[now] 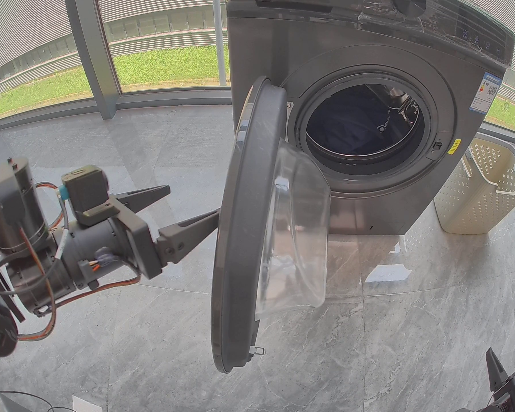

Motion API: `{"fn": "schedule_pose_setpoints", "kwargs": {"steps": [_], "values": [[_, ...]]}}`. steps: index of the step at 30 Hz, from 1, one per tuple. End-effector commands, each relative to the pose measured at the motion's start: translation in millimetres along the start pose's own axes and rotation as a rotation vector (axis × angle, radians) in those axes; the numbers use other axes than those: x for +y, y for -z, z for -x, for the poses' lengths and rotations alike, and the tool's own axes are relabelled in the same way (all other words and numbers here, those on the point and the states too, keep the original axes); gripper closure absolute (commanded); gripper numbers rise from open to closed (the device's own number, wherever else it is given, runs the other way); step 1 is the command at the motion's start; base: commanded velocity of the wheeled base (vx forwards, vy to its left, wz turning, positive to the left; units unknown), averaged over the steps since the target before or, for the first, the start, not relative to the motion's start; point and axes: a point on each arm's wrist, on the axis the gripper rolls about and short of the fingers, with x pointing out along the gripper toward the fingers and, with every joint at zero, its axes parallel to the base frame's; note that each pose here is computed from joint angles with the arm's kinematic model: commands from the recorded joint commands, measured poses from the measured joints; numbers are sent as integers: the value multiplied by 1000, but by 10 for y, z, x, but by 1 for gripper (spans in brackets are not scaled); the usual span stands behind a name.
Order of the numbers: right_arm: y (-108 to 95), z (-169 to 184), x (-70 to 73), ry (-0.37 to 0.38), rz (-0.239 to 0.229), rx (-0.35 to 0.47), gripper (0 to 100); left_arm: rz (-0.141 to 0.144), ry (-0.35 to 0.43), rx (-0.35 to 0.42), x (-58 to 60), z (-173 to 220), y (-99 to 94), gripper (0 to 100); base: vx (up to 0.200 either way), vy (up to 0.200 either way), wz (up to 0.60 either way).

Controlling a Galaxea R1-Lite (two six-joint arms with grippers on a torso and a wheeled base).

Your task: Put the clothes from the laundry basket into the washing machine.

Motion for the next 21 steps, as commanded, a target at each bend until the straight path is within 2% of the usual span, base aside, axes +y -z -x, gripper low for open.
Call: {"fn": "schedule_pose_setpoints", "kwargs": {"steps": [1,5,8,13,21], "values": [[31,4,0,-1,0,-6,0,7,11,19,-113,-367,103,0,0,0,0],[31,4,0,-1,0,-6,0,5,8,-26,-210,-587,101,0,0,0,0],[31,4,0,-1,0,-6,0,6,-5,-39,-239,-711,92,0,0,0,0],[31,4,0,-1,0,-6,0,22,10,-67,-287,-947,35,0,0,0,0],[31,4,0,-1,0,-6,0,22,-5,-84,-250,-1373,48,0,0,0,0]]}}
